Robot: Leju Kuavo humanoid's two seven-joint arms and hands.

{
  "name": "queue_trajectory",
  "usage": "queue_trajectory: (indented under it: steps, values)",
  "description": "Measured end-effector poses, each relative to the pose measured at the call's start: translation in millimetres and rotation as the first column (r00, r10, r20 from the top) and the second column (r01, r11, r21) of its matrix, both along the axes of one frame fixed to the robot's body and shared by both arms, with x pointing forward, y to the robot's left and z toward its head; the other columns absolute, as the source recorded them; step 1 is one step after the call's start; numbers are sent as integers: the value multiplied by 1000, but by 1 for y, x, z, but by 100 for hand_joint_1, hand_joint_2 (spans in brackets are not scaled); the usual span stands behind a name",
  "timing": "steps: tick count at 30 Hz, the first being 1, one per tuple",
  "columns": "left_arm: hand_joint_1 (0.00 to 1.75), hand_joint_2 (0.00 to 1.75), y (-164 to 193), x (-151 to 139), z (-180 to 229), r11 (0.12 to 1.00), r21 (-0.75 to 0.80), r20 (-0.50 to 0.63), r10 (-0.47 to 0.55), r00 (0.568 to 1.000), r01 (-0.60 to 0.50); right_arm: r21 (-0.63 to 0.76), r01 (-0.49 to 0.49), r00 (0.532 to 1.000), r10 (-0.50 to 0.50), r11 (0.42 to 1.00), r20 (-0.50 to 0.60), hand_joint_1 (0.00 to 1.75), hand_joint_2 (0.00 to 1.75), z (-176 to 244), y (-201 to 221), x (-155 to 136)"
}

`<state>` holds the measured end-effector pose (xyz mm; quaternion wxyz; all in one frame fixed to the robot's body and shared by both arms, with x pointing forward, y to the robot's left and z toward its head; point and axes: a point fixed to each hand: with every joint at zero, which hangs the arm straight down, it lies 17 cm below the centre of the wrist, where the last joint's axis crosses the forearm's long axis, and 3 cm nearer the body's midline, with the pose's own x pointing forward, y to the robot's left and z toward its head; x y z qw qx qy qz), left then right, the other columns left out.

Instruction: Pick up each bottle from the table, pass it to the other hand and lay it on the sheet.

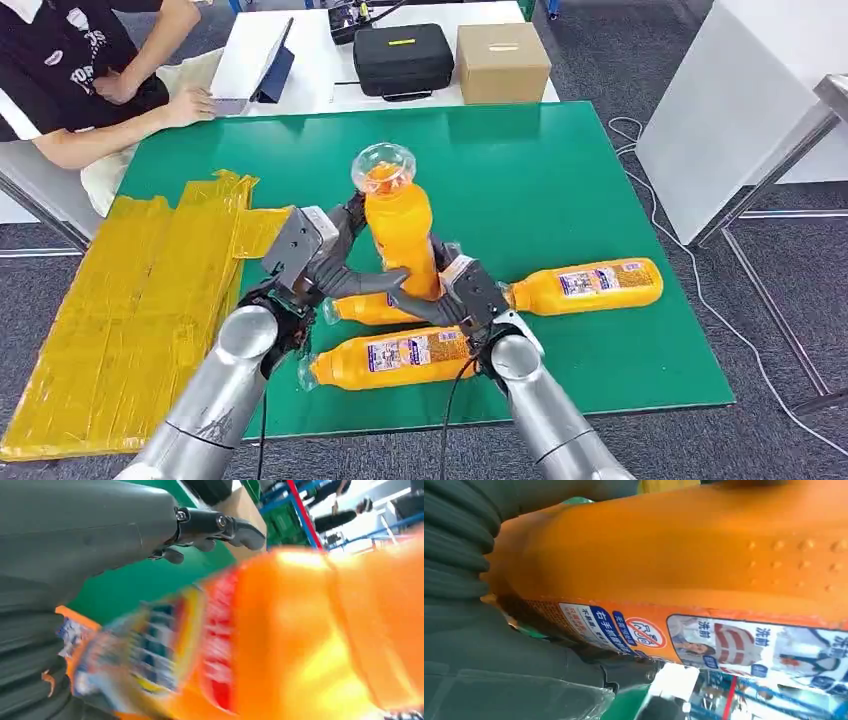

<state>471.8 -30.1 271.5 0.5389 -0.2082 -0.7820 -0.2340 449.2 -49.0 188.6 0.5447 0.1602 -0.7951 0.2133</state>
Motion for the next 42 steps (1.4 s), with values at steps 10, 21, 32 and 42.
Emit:
queue_trajectory:
  steps: [10, 21, 32, 42]
  values:
    - [0, 175, -25, -19, 2, 997, -8, -12, -73, 997, 73, -37, -28, 1000, 27, 999, -16, 175, 175, -13, 15, 1]
    - [0, 175, -27, -22, 4, 997, -22, -25, -71, 997, 71, -52, -36, 999, 34, 998, -33, 175, 175, -22, 21, -1]
    - [0, 175, -27, -22, 4, 997, -24, -27, -68, 997, 68, -55, -38, 999, 36, 998, -37, 175, 175, -24, 22, -1]
    - [175, 175, -26, -23, 1, 998, -31, -34, -65, 997, 64, -57, -40, 998, 38, 998, -40, 175, 175, -25, 23, -2]
